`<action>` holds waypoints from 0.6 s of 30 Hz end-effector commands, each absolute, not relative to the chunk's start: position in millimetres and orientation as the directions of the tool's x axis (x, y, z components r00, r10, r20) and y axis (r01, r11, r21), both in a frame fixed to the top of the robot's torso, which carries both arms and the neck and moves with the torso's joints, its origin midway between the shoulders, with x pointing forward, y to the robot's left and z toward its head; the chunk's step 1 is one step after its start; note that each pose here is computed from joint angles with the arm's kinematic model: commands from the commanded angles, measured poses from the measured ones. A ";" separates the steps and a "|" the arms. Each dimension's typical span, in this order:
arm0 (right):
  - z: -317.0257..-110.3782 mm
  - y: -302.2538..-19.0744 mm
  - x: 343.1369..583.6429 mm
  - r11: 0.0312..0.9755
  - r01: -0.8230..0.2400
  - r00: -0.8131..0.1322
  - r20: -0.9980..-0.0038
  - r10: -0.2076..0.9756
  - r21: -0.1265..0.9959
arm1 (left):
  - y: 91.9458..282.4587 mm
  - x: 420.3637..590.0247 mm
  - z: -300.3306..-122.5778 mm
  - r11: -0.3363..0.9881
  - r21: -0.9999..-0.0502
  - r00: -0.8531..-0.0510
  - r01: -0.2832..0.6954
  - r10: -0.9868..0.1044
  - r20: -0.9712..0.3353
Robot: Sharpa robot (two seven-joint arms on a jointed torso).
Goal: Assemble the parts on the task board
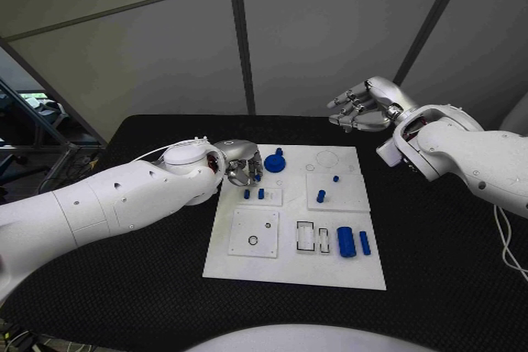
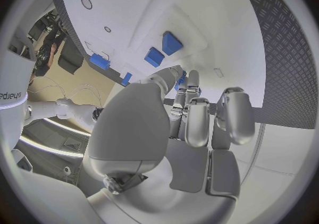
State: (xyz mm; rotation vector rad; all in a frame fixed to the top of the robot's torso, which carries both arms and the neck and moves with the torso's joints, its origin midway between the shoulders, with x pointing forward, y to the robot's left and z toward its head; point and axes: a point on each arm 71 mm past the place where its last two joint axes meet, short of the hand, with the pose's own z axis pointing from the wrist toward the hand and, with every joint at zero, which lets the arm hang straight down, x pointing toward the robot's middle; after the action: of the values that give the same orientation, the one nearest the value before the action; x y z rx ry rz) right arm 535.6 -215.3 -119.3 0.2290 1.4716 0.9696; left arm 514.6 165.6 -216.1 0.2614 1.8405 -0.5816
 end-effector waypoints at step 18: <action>-118.5 -215.9 535.7 0.619 -0.408 -0.191 -0.726 0.661 0.671 | 169.0 515.4 -217.6 0.865 -0.250 -0.351 0.436 -0.092 -0.932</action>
State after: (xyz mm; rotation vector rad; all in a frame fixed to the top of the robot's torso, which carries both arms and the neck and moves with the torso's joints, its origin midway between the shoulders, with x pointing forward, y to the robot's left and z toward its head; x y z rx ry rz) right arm 535.6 -216.1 -119.3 0.2292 1.4716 0.9690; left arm 515.1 168.1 -217.8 0.2558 1.8527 -0.5666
